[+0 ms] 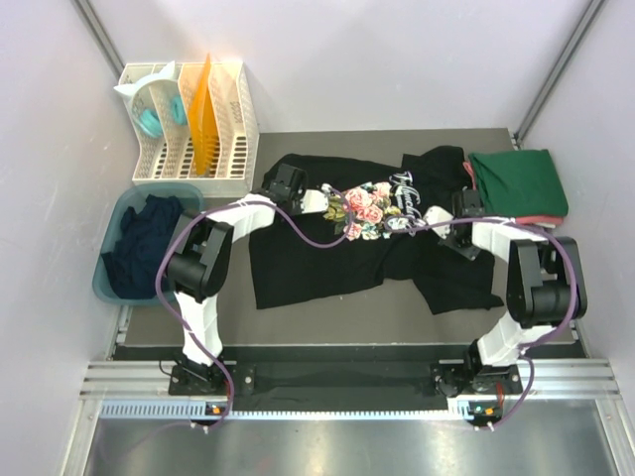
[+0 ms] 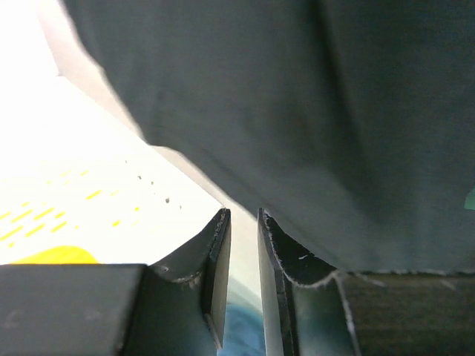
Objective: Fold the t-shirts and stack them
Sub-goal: Flatten out the tshirt
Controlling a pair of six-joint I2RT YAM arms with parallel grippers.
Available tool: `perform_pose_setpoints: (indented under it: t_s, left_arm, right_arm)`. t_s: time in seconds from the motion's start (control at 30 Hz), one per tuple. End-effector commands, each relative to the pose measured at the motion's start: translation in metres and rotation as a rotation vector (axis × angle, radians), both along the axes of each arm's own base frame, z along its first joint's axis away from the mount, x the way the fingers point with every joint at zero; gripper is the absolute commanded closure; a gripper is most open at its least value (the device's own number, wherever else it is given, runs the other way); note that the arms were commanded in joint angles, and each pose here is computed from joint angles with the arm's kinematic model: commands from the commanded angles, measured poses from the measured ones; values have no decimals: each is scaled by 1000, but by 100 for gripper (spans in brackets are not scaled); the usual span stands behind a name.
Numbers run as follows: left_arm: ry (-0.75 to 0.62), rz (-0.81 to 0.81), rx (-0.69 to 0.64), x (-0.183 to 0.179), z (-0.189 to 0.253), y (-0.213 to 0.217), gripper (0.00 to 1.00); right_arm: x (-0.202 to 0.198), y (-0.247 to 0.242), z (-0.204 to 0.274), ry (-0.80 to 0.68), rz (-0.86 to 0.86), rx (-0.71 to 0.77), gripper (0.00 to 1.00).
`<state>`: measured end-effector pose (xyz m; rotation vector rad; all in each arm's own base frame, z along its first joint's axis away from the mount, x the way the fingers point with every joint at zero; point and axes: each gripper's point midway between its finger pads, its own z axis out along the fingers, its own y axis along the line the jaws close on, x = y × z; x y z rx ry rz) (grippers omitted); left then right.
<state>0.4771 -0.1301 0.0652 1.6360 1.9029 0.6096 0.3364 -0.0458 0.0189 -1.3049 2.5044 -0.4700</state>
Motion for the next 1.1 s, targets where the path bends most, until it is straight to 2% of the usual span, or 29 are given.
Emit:
perform_pose_setpoints:
  t_s: [0.0,0.3,0.53,0.73,0.9,0.97,1.0,1.07]
  left_arm:
    - [-170,-10,-24,30,56,-3,73]
    - [-252,-42,-5,56,70,0,74]
    - [-265,-53,-9,70,75,2,74]
    - [-253,-83,7,71,71,1,74]
    - [-250,-84,6,73,71,1,74]
    - [-247,-82,9,74,68,1,74]
    - [-252,-78,10,75,69,2,74]
    - [-265,-60,24,78,68,4,74]
  right_arm:
    - [-88,-19,-27,262,-69,-34,100]
    - [-151,-46,-20,349,-137,-124,100]
    - [-202,-60,-16,424,-146,-192,100]
    - [-231,-66,-1,466,-111,-242,100]
    - [-233,-64,7,443,-93,-228,100]
    - [-220,-62,13,386,-90,-206,89]
    - [-206,-61,23,336,-92,-195,70]
    - [-188,-54,34,265,-84,-142,58]
